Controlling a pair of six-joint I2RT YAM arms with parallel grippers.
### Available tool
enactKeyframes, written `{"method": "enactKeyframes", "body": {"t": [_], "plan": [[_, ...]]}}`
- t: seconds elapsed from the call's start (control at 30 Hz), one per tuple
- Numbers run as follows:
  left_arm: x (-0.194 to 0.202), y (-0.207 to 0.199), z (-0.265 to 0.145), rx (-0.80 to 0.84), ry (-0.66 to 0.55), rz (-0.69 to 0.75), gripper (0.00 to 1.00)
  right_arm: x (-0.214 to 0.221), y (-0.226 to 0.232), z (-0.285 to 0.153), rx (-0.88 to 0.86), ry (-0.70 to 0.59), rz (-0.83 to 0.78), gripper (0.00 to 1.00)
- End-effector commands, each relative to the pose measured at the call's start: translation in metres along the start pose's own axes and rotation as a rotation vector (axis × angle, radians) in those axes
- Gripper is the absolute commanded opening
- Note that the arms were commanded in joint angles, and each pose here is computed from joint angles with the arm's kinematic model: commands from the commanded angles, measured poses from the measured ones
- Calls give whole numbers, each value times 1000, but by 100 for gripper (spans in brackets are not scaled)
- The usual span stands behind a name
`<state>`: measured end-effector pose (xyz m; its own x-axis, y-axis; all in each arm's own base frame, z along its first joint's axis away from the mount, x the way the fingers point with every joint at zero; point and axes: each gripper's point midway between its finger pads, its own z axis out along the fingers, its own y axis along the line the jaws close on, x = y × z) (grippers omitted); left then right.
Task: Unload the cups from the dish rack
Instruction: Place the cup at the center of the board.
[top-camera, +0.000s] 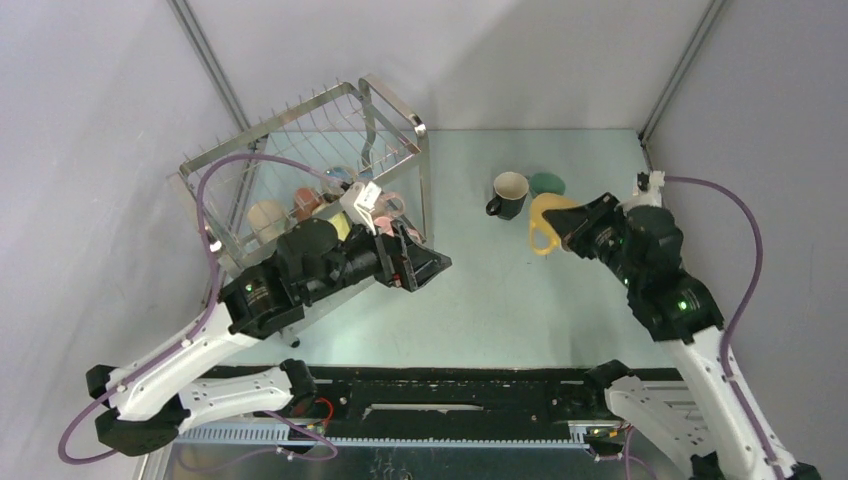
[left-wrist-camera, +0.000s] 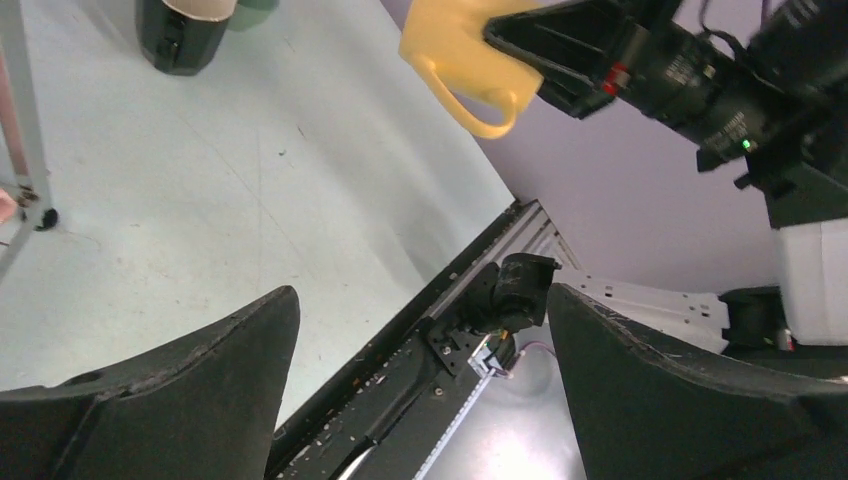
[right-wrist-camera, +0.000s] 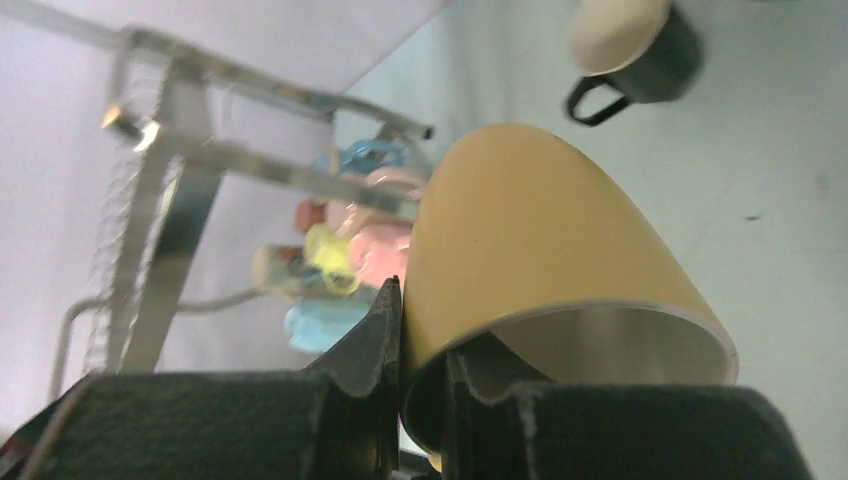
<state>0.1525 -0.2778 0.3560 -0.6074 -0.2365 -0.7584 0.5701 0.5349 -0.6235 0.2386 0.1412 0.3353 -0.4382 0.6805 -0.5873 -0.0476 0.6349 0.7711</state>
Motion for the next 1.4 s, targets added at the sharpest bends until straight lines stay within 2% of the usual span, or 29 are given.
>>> {"method": "enactKeyframes", "body": {"t": [0.0, 0.43, 0.73, 1.0, 1.37], "plan": [[-21, -2, -11, -52, -13, 133, 100, -18, -14, 20, 54, 55, -9, 0], [-27, -3, -28, -64, 21, 245, 100, -105, -100, 66, 405, -65, -2, 0], [-21, -2, -30, -51, 65, 291, 100, -149, -138, 96, 566, -96, -72, 0], [-12, -1, -34, -34, 111, 322, 100, -158, -178, 149, 649, 17, -96, 0], [1, 5, -42, -31, 171, 359, 100, -156, -231, 198, 780, 143, -114, 0]]}}
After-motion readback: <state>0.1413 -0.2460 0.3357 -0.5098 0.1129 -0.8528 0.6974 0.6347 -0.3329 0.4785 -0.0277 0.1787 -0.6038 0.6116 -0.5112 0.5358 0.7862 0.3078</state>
